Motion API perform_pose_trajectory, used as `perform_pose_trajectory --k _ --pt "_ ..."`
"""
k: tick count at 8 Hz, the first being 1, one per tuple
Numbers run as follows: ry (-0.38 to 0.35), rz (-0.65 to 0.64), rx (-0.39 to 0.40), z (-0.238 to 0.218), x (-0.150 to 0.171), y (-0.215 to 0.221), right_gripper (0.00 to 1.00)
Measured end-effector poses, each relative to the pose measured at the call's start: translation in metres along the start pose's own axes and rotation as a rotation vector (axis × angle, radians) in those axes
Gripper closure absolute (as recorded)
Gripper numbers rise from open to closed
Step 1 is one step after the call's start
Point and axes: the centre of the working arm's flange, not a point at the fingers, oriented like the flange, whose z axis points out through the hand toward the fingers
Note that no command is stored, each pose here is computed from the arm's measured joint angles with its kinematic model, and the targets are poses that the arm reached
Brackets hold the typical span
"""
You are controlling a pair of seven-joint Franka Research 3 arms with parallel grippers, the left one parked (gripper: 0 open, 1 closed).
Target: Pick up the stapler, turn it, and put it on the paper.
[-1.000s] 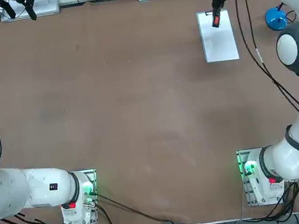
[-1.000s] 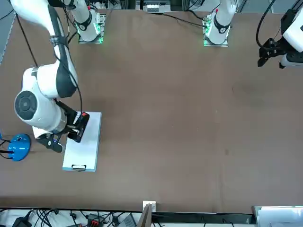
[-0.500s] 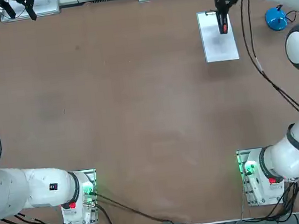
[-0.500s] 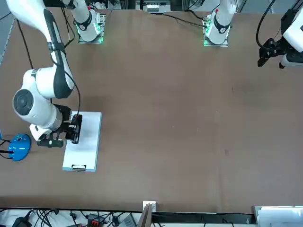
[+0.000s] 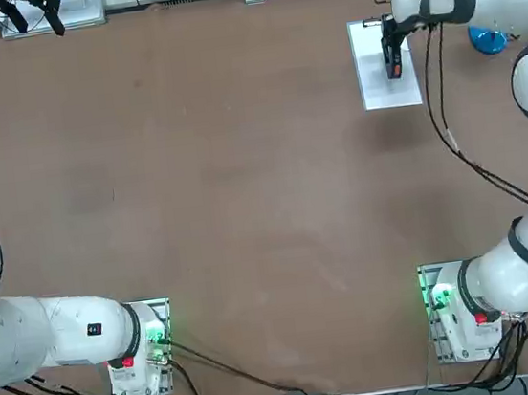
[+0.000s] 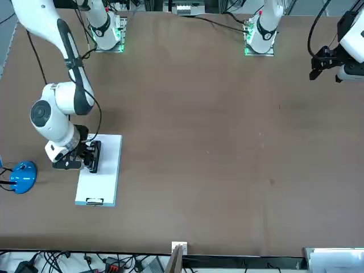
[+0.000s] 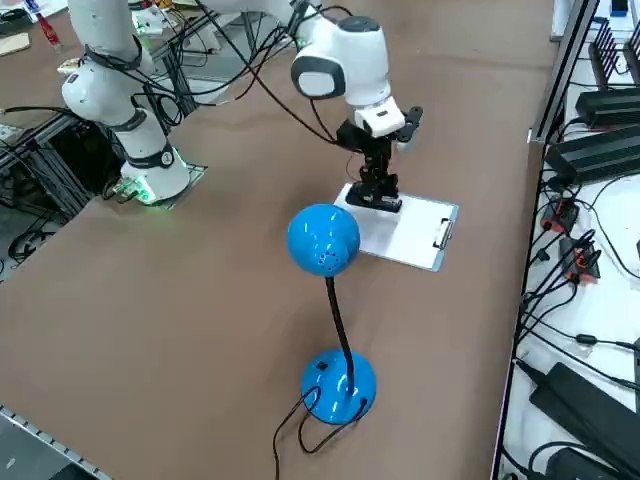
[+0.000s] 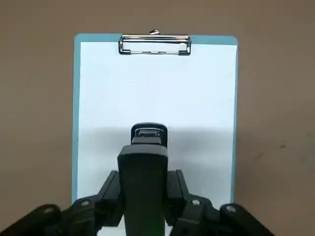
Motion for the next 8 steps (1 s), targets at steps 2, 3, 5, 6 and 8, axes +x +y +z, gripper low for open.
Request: perform_pose_trajectory --k 2,3,5,6,8 --pt "0.001 -0.015 0.000 0.0135 -0.0069 0.0011 0.58" --pt "0.005 -0.018 0.000 0.0146 -0.0062 0.0012 0.58" --pt "0.002 -0.021 0.000 0.0176 -0.0062 0.0005 0.58" --pt "0.001 -0.021 0.000 0.0184 -0.0064 0.0005 0.58" --pt "0.003 -0.016 0.004 0.0171 -0.0032 0.0002 0.58"
